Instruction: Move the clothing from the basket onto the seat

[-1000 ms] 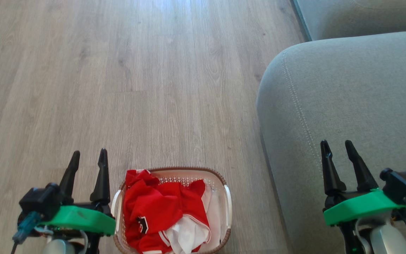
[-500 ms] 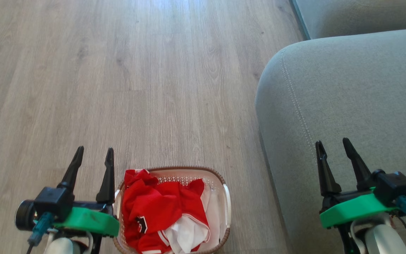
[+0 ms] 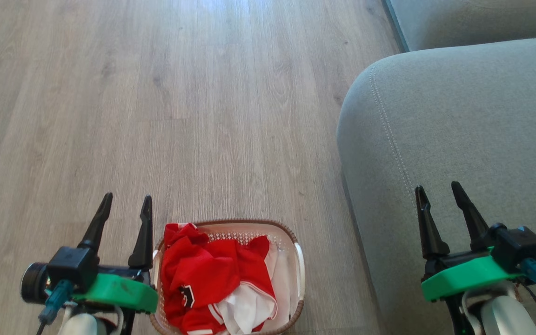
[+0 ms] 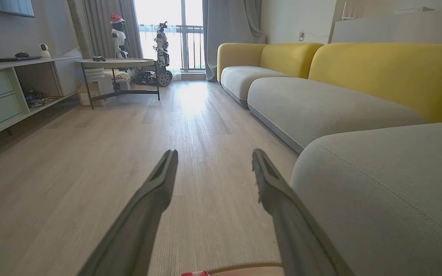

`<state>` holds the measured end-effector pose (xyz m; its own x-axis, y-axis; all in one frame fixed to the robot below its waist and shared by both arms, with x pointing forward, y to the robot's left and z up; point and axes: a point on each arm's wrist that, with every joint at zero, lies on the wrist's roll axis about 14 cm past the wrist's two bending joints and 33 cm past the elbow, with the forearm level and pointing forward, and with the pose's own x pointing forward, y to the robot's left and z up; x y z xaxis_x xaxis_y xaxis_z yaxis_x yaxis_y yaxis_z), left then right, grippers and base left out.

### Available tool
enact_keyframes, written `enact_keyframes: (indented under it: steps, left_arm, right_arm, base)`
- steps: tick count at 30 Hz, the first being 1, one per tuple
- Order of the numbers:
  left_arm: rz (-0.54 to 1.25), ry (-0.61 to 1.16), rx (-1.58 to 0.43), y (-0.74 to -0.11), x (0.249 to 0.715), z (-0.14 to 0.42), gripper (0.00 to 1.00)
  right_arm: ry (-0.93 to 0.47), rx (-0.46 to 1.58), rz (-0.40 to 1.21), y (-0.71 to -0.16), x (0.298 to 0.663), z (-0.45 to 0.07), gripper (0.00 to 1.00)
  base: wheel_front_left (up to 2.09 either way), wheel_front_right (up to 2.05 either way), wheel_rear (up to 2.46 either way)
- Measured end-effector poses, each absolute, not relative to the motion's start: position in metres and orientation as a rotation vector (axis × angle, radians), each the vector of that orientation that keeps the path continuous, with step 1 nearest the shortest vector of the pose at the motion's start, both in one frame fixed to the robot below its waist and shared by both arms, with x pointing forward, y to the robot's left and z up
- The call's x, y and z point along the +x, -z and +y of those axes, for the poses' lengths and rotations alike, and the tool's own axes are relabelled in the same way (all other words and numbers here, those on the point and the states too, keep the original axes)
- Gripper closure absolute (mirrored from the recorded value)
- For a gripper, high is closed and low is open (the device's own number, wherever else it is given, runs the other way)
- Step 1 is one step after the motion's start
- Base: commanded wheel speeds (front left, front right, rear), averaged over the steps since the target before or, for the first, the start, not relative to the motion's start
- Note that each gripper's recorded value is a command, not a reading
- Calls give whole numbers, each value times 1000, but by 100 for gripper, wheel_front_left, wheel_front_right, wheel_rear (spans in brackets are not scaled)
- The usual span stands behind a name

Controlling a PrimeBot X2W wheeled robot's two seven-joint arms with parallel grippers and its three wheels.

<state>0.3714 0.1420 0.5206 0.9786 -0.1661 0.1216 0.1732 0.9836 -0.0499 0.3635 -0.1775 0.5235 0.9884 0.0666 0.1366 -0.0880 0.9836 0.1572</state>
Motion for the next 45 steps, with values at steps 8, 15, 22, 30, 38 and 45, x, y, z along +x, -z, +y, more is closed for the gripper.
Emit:
enact_keyframes:
  steps: [8,15,22,30,38,45]
  left_arm:
    - [-115,172,-61,-520,372,141,0]
    - [-104,177,-62,-516,373,140,0]
    - [-46,179,-67,-498,374,138,0]
    - [12,204,-77,-479,388,128,0]
    - [93,235,-103,-450,408,115,0]
    - [199,261,-128,-412,426,105,0]
  right_arm:
    - [-76,164,-130,-523,363,-178,0]
    - [-76,164,-124,-521,363,-178,0]
    - [-75,167,-110,-516,364,-178,0]
    - [-68,166,-97,-512,374,-180,0]
    - [-61,166,-79,-505,393,-183,0]
    - [-49,167,-92,-505,414,-188,0]
  base:
    - [0,0,0]
    - [0,0,0]
    - [0,0,0]
    - [0,0,0]
    - [0,0,0]
    - [0,0,0]
